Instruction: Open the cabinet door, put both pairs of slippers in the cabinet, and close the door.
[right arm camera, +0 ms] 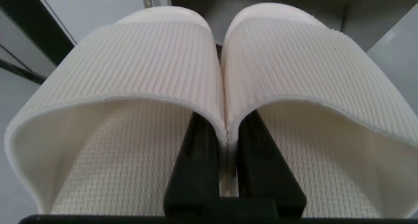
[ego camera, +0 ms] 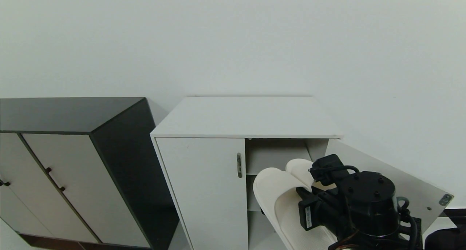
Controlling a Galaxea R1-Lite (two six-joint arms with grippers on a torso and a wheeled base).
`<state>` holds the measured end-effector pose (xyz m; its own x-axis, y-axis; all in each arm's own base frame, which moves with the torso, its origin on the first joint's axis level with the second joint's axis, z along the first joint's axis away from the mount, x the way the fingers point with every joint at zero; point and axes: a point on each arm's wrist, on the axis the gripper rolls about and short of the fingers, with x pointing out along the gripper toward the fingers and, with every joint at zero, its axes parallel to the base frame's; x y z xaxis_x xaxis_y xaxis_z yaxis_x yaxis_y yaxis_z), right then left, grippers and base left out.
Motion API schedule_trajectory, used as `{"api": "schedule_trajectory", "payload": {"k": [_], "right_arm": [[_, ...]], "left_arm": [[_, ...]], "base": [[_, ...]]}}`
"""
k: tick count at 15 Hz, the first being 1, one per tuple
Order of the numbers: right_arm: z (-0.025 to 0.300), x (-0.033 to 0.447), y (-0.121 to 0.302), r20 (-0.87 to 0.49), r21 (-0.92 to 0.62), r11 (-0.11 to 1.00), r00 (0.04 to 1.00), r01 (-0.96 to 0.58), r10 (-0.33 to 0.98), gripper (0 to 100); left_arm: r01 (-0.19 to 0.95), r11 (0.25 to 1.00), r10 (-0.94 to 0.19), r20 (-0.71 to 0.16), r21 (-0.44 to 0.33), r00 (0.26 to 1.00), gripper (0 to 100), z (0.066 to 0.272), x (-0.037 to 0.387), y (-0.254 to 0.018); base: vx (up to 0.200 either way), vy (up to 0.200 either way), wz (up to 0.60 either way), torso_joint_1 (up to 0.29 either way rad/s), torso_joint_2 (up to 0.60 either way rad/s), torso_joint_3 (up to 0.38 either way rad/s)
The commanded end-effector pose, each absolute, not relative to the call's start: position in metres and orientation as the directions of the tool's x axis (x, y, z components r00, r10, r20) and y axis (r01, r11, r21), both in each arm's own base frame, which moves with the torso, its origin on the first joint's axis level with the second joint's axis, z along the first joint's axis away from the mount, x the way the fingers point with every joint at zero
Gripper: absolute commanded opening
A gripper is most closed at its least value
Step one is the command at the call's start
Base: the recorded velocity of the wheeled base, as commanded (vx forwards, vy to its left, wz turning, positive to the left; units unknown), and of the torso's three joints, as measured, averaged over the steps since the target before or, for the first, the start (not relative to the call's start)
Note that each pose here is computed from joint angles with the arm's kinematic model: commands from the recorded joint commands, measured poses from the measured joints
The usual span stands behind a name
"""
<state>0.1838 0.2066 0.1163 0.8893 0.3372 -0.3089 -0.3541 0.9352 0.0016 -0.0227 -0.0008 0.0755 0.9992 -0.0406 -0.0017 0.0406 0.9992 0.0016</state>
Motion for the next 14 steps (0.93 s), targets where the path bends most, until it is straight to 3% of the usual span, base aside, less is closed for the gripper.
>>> {"api": "schedule_trajectory", "payload": {"k": [1,14], "right_arm": [[0.115,0.184,0.207,-0.312,0.001,0.935,0.888,-0.355,0.337,0],[0.104,0.190,0.206,-0.319,0.000,0.941,0.892,-0.338,0.320,0]], "left_arm": [[0.040,0.999,-0.040,-0.002,0.001,0.999,0,0.076,-0.023,-0.001],[0.041,0.999,-0.041,-0.002,0.001,0.999,0,0.076,-0.023,-0.001]], "base": [[0.000,0.000,0.00,-0.212,0.53,0.320],[0.000,0.000,0.00,-0.172,0.50,0.321]]}}
